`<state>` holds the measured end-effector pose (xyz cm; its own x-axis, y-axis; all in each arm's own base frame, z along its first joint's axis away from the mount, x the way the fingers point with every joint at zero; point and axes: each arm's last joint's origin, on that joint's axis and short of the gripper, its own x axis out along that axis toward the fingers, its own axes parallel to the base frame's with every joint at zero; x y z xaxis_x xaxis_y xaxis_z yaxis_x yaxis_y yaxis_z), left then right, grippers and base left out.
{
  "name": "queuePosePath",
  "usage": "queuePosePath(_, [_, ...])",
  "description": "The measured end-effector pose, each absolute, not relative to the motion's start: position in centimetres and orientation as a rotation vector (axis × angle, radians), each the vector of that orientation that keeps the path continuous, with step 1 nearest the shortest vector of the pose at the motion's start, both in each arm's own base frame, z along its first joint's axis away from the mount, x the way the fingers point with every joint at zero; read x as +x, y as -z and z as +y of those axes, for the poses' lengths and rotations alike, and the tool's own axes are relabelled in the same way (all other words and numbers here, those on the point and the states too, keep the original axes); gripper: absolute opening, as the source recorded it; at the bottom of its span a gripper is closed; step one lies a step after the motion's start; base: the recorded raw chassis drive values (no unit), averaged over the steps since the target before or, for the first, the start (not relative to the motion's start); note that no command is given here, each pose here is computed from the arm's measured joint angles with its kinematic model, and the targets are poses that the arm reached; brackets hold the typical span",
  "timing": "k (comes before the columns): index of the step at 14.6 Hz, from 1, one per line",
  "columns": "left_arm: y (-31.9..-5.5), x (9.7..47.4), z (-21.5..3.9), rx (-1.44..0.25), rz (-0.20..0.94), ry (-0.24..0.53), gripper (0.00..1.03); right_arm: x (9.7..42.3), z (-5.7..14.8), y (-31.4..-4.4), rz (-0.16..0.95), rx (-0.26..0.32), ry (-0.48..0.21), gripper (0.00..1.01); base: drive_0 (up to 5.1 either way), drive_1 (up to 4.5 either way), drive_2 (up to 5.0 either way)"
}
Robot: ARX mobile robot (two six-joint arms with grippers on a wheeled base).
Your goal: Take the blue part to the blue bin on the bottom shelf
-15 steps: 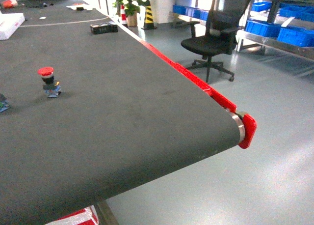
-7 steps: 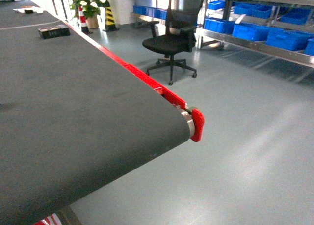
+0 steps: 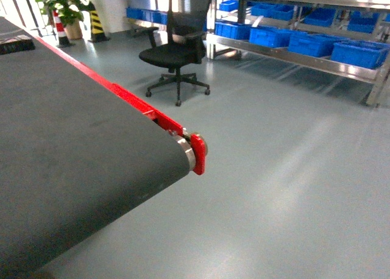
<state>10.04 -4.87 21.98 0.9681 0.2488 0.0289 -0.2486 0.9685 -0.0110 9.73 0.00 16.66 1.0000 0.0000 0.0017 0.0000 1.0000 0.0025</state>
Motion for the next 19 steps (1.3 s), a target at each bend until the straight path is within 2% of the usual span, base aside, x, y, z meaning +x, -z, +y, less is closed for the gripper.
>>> queuePosePath(19, [-21.98,10.04,-4.87,-0.007,-0.030,-0.251,0.43,9.73,0.00,-16.66,-0.002,0.002,0.000,0.98,-1.5,-1.53,-1.5])
